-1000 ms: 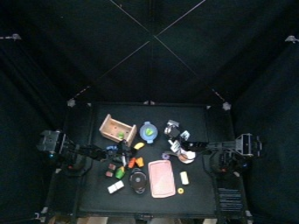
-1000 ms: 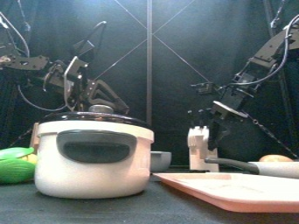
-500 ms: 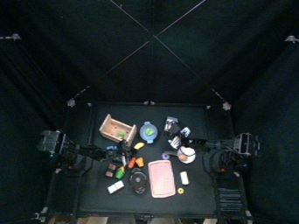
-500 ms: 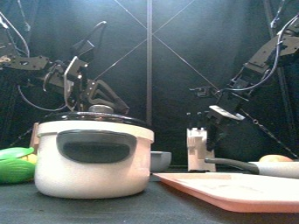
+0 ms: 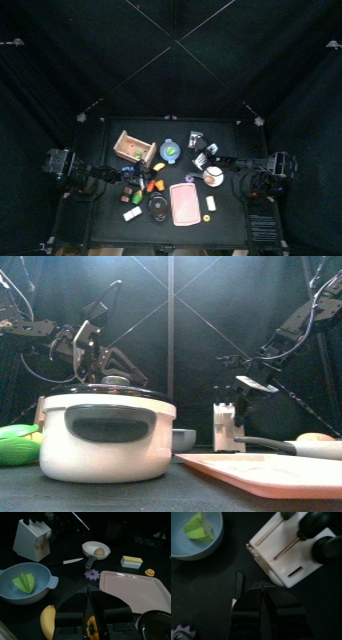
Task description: Grab pairing knife handle
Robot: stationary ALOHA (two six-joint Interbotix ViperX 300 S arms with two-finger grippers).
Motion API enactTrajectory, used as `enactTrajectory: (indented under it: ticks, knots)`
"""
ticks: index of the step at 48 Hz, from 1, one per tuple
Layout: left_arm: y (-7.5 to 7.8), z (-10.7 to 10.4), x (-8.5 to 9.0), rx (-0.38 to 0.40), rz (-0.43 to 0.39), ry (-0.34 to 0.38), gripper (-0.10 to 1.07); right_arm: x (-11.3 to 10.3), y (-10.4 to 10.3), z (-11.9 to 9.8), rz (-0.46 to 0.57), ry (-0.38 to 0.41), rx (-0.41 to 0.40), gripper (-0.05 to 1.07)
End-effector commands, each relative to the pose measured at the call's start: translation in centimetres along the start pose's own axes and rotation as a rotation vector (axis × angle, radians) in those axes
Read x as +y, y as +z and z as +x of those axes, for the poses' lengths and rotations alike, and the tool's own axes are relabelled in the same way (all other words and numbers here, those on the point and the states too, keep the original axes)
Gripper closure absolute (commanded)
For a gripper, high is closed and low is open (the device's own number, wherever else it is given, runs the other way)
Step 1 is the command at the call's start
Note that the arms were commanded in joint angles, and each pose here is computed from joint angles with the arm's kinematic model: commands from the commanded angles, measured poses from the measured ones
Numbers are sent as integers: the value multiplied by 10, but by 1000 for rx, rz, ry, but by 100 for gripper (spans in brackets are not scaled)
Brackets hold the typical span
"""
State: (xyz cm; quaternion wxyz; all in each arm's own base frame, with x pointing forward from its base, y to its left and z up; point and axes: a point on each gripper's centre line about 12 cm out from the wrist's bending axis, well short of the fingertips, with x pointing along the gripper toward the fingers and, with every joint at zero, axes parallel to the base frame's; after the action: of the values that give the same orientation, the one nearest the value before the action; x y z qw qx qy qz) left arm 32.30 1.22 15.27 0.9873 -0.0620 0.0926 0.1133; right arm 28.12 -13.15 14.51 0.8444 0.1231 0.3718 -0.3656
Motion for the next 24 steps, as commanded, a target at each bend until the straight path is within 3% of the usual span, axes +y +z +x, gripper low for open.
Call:
enactTrajectory:
  ticks: [1, 11, 24]
  knots:
    - [4, 1, -1, -18, -2, -4, 44, 15, 7, -7, 7, 45, -23, 58]
    - [4, 1, -1, -18, -3, -1, 44, 31, -1, 0, -8, 61, 18, 58]
    - [4, 1, -1, -16, -1, -3, 44, 35, -4, 20, -30, 24, 56, 56]
